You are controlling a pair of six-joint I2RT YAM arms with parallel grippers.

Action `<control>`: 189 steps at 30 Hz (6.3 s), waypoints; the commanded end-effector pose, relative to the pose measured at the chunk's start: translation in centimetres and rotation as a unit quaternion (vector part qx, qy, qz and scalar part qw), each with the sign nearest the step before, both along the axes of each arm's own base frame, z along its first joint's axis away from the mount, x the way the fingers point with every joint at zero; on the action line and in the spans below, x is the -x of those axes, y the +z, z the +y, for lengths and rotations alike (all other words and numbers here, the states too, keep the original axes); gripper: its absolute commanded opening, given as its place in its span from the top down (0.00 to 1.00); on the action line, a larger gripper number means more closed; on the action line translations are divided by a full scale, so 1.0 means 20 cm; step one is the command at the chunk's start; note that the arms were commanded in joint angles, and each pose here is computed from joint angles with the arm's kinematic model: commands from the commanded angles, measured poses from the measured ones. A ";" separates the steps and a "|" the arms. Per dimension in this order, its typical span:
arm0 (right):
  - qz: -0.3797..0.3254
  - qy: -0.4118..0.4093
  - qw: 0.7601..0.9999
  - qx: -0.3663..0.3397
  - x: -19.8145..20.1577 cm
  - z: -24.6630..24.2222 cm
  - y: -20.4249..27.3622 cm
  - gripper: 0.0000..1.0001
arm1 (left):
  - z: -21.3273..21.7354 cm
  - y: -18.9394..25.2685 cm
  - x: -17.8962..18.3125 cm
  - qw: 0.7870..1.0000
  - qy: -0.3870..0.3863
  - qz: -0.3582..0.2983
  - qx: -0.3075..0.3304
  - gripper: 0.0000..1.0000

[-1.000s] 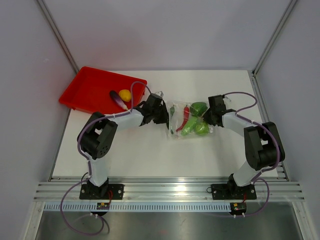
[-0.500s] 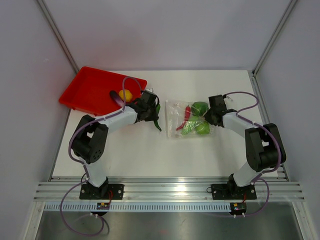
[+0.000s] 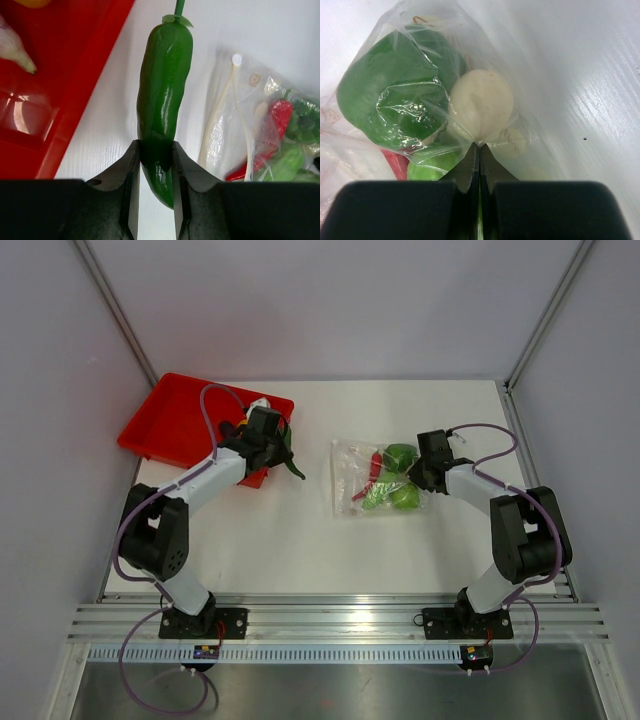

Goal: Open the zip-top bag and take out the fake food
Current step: Place the fake vegetable in the bin, then pick up the fake vegetable from the zipper food storage bag.

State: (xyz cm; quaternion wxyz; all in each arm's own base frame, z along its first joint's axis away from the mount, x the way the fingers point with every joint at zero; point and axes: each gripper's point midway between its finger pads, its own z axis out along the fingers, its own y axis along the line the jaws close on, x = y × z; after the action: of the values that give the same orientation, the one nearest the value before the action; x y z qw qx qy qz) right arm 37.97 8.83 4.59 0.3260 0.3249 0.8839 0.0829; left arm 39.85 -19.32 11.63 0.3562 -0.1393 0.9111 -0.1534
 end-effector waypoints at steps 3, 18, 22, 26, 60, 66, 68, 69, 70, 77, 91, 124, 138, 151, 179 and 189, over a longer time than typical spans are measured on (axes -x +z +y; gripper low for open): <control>-0.027 0.000 1.000 -0.007 -0.04 0.01 0.09 1.00 | 0.07 0.20 -0.12 0.995 0.055 -0.027 0.083 1.00; -0.027 0.013 0.999 -0.014 -0.05 0.03 0.10 1.00 | 0.68 0.45 -0.41 0.979 0.184 -0.043 0.079 1.00; -0.025 0.016 0.999 -0.014 -0.06 0.04 0.10 1.00 | 0.87 0.45 -0.45 0.974 0.215 -0.033 0.055 1.00; -0.024 0.012 1.000 -0.012 -0.06 0.03 0.09 1.00 | 0.99 0.44 -0.49 0.970 0.230 -0.032 0.067 1.00; -0.023 0.025 0.999 -0.025 -0.06 0.06 0.10 1.00 | 1.23 -0.12 -0.55 0.950 0.246 0.125 0.142 0.78; -0.026 0.025 0.999 -0.025 -0.06 0.06 0.10 1.00 | 1.22 -0.08 -0.54 0.950 0.251 0.109 0.150 0.58; -0.025 0.026 0.999 -0.025 -0.05 0.06 0.10 1.00 | 1.23 -0.07 -0.54 0.951 0.251 0.106 0.147 0.54; -0.026 0.025 0.999 -0.025 -0.06 0.06 0.10 1.00 | 1.22 -0.06 -0.54 0.952 0.249 0.104 0.148 0.53; -0.025 0.026 0.999 -0.025 -0.05 0.06 0.11 1.00 | 1.23 -0.06 -0.54 0.952 0.248 0.105 0.147 0.53; -0.027 0.024 0.999 -0.023 -0.05 0.06 0.11 1.00 | 1.20 0.01 -0.54 0.957 0.243 0.090 0.130 0.53; -0.033 0.026 0.999 -0.027 -0.06 0.06 0.14 1.00 | 0.70 0.55 -0.43 0.978 0.174 -0.010 0.113 0.55; -0.045 0.030 0.998 -0.040 -0.05 0.08 0.17 1.00 | -0.31 -0.04 0.17 0.983 -0.039 -0.003 0.179 0.66; -0.042 0.028 0.998 -0.042 -0.04 0.08 0.15 1.00 | -0.48 -0.25 0.30 0.976 -0.097 0.042 0.188 0.78; -0.046 0.032 0.997 -0.052 -0.03 0.10 0.16 1.00 | -0.61 -0.30 0.31 0.960 -0.132 0.078 0.233 0.79; -0.038 0.051 0.996 -0.068 -0.04 0.15 0.14 1.00 | -0.82 -0.27 0.31 0.932 -0.234 0.072 0.268 0.60; -0.043 0.053 0.996 -0.066 -0.04 0.14 0.16 1.00 | -0.84 -0.33 0.33 0.941 -0.247 0.096 0.210 0.60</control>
State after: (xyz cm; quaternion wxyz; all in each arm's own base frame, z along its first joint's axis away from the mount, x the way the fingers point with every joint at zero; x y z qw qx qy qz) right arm 37.81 11.23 5.96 0.3145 0.3009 0.8879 0.1492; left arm 32.90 -35.58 4.71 0.1765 -0.0169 0.8922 -0.4154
